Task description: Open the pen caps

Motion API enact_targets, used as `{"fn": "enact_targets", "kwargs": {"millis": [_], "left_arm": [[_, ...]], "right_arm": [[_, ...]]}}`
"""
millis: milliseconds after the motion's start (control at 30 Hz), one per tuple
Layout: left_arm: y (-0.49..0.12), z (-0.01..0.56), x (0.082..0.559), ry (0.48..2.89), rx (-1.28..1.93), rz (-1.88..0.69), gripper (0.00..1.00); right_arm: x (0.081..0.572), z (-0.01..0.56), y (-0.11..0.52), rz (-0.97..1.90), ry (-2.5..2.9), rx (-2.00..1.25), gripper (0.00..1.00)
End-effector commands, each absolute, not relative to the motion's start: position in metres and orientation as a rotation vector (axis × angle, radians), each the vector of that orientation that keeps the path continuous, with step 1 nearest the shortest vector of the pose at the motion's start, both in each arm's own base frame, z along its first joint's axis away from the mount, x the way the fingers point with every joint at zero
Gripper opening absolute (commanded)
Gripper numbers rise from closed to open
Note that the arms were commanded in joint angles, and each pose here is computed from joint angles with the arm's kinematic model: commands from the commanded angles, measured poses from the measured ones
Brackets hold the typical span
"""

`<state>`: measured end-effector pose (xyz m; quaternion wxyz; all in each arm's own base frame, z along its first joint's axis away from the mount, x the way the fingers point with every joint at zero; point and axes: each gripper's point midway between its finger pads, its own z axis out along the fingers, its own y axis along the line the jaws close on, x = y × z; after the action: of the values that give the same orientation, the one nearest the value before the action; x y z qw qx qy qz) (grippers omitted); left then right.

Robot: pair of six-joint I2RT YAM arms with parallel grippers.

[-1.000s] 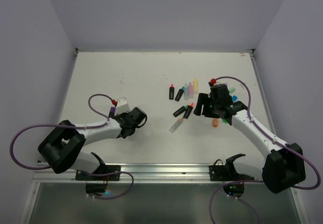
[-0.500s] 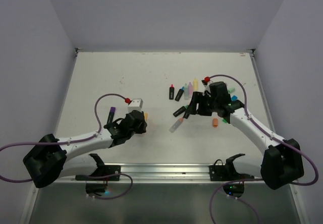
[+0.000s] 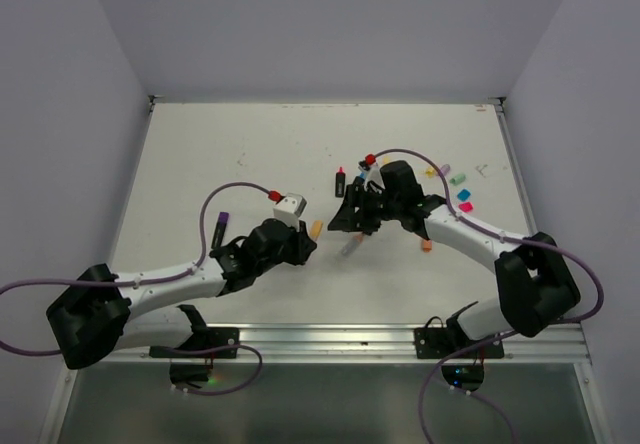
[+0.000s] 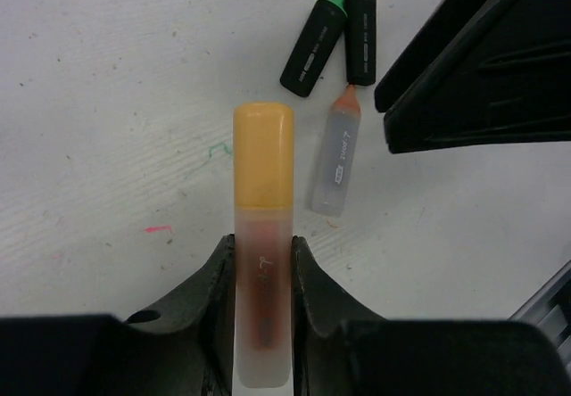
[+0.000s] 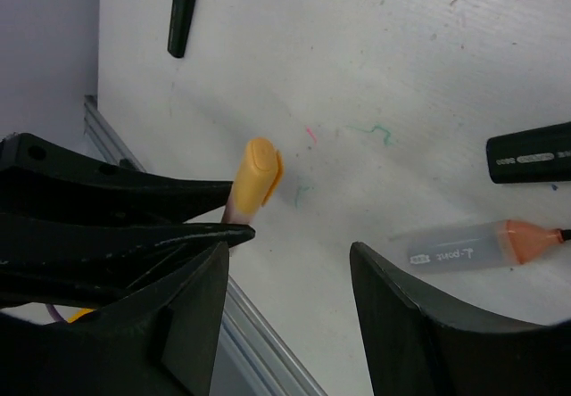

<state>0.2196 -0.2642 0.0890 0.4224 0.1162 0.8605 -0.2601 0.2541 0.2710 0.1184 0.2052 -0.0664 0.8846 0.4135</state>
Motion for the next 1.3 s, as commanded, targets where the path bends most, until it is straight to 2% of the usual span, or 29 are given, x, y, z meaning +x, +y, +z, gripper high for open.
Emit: {"fn": "enact_targets", "kwargs": {"millis": [0,433,533,600,633,667,700,767,800,900,1033,1133,1233,1267], "left_arm": [[-0.284,0.115,0.226,2.062,0.321,-0.728,0.00],[-0.300,0.133,0.219,2.024,0.345,-0.776,0.00],[-0.303,0.134,0.218,2.022,0.351,-0.780,0.00],[-0.304,0.134,0.218,2.022,0.351,-0.778,0.00],[-0.304,0.133,0.218,2.023,0.354,-0.780,0.00],[-0.305,0.134,0.217,2.023,0.359,-0.783,0.00],[-0.305,0.132,0.217,2.029,0.359,-0.780,0.00],[-0.300,0.123,0.217,2.062,0.352,-0.741,0.24],[-0.299,0.119,0.217,2.076,0.354,-0.730,0.32],[-0.297,0.110,0.211,2.094,0.362,-0.745,0.42],[-0.296,0.110,0.205,2.077,0.361,-0.788,0.46],[-0.300,0.117,0.197,2.015,0.419,-0.863,0.38],[-0.304,0.129,0.190,1.934,0.483,-0.929,0.18],[-0.303,0.134,0.187,1.904,0.497,-0.950,0.09]], "right_arm": [[0.261,0.147,0.299,1.272,2.364,-0.235,0.60],[0.254,0.128,0.327,1.328,2.398,-0.250,0.57],[0.252,0.124,0.332,1.363,2.398,-0.240,0.46],[0.251,0.126,0.335,1.386,2.386,-0.245,0.28],[0.251,0.125,0.336,1.388,2.387,-0.247,0.11],[0.251,0.126,0.336,1.383,2.387,-0.245,0.00],[0.253,0.124,0.334,1.354,2.388,-0.227,0.00],[0.253,0.129,0.330,1.335,2.369,-0.224,0.00],[0.253,0.132,0.329,1.334,2.362,-0.224,0.00],[0.251,0.140,0.328,1.346,2.343,-0.223,0.00],[0.243,0.149,0.329,1.402,2.320,-0.232,0.00],[0.237,0.156,0.332,1.461,2.298,-0.250,0.00],[0.234,0.162,0.336,1.519,2.271,-0.277,0.00],[0.233,0.164,0.337,1.539,2.256,-0.292,0.00]]}}
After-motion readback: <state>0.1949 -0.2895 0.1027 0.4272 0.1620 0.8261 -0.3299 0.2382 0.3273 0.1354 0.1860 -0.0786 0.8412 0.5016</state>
